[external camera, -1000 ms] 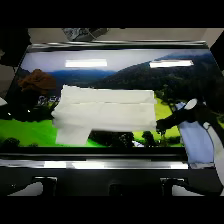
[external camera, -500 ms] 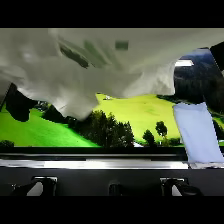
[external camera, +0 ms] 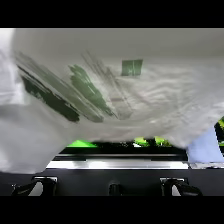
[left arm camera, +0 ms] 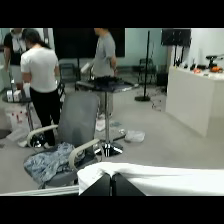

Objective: Fold the shirts.

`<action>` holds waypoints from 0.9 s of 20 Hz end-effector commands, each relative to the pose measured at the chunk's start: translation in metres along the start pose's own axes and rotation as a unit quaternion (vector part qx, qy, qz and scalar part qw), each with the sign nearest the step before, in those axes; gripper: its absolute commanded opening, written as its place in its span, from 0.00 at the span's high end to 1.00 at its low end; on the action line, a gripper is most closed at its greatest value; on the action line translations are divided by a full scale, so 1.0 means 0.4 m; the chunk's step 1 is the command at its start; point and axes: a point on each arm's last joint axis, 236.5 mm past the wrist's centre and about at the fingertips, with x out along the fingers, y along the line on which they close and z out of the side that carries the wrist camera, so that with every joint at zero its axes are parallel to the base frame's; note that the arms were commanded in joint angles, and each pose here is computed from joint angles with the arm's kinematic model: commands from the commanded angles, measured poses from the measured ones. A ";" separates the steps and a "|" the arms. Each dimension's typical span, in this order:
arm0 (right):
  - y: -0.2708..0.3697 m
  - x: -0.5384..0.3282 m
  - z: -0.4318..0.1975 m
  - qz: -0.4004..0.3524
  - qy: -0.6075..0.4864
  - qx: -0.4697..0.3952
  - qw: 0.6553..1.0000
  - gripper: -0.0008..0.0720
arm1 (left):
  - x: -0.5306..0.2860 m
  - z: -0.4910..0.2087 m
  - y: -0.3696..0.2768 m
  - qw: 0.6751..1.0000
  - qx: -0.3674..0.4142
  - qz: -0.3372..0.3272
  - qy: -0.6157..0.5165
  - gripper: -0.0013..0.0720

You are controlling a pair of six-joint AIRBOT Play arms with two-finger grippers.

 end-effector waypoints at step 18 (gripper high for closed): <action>0.839 0.943 -0.913 0.328 0.372 0.239 0.835 0.93 | 0.699 -1.481 0.132 0.803 -0.205 -0.064 0.555 0.95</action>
